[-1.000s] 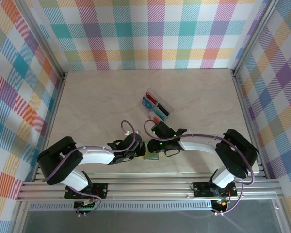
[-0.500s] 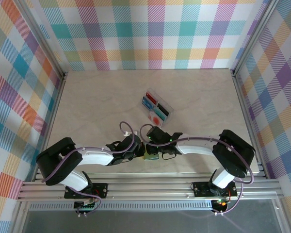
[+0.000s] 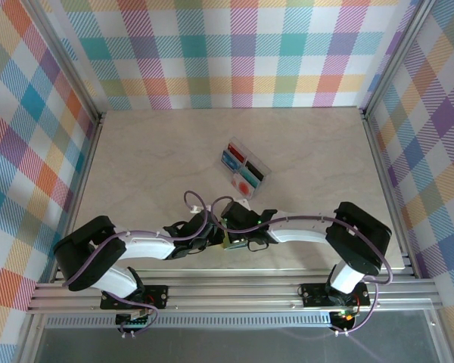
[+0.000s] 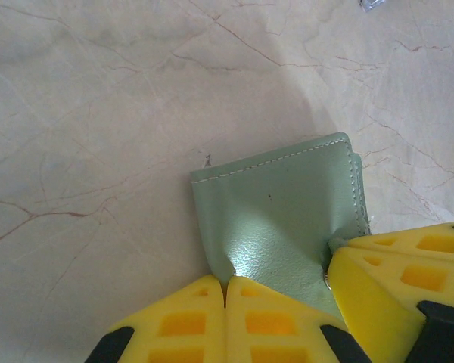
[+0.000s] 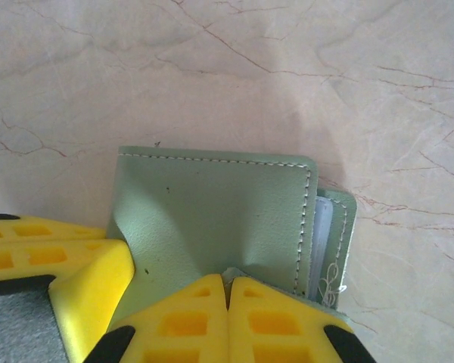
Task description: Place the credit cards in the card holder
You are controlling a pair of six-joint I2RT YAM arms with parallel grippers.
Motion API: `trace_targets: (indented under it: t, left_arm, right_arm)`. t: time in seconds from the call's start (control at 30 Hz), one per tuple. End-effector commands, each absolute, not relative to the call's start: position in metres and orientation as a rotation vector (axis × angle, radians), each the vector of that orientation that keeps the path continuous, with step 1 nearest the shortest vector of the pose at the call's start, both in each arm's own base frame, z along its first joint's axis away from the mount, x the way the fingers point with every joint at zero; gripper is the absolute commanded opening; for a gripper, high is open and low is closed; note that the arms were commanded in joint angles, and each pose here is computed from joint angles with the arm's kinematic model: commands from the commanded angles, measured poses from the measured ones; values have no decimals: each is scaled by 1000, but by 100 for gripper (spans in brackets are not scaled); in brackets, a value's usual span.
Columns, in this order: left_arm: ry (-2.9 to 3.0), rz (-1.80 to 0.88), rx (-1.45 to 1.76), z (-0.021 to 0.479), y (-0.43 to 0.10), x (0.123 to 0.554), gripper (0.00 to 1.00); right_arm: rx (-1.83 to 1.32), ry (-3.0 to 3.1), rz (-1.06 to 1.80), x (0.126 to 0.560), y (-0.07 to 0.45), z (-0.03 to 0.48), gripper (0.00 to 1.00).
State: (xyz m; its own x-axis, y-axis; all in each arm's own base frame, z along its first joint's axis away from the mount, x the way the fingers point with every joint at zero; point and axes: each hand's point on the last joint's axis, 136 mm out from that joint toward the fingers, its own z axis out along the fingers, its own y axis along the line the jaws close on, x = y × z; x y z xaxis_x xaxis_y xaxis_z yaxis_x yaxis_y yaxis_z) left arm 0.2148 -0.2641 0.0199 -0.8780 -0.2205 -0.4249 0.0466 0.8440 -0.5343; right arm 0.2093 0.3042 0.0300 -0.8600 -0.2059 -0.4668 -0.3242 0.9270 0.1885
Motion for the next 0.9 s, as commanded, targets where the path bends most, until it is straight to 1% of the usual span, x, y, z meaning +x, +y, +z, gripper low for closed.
trace_targets:
  t: [0.0, 0.17, 0.23, 0.33, 0.43, 0.47, 0.53, 0.57, 0.6, 0.63, 0.7, 0.8, 0.87]
  left_arm:
    - [2638, -524, -138, -17, -232, 202, 1]
    - [2638, -468, -164, -25, -223, 203, 0]
    - [2637, -456, -167, -26, -221, 203, 0]
    - [2635, -457, -163, -26, -222, 204, 0]
    - [2635, -483, -140, -25, -228, 204, 0]
    - [2634, -499, -133, -25, -231, 205, 0]
    - [2632, -520, -119, -24, -236, 205, 0]
    - [2634, -530, -112, -24, -239, 206, 0]
    - [2637, -535, -103, -25, -241, 206, 0]
    - [2641, -536, -100, -25, -242, 206, 0]
    - [2646, -538, -97, -27, -243, 205, 0]
    - [2642, -540, -104, -27, -242, 204, 0]
    - [2643, -539, -105, -28, -241, 204, 0]
  right_arm:
    - [-477, 2797, 236, 176, 268, 4, 0]
    - [-410, 2807, 484, 180, 273, 33, 0]
    - [-377, 2796, 506, 184, 267, 41, 0]
    - [-289, 2792, 452, 192, 247, 45, 0]
    - [-136, 2811, 430, 200, 223, 36, 5]
    - [-87, 2815, 427, 202, 216, 31, 9]
    - [-16, 2811, 379, 204, 203, 24, 19]
    - [18, 2802, 334, 205, 195, 20, 29]
    - [55, 2788, 294, 207, 188, 18, 35]
    - [87, 2769, 263, 208, 181, 18, 39]
    - [134, 2711, 235, 212, 171, 25, 42]
    - [96, 2606, 197, 213, 167, 52, 42]
    - [26, 2551, 194, 211, 175, 74, 40]
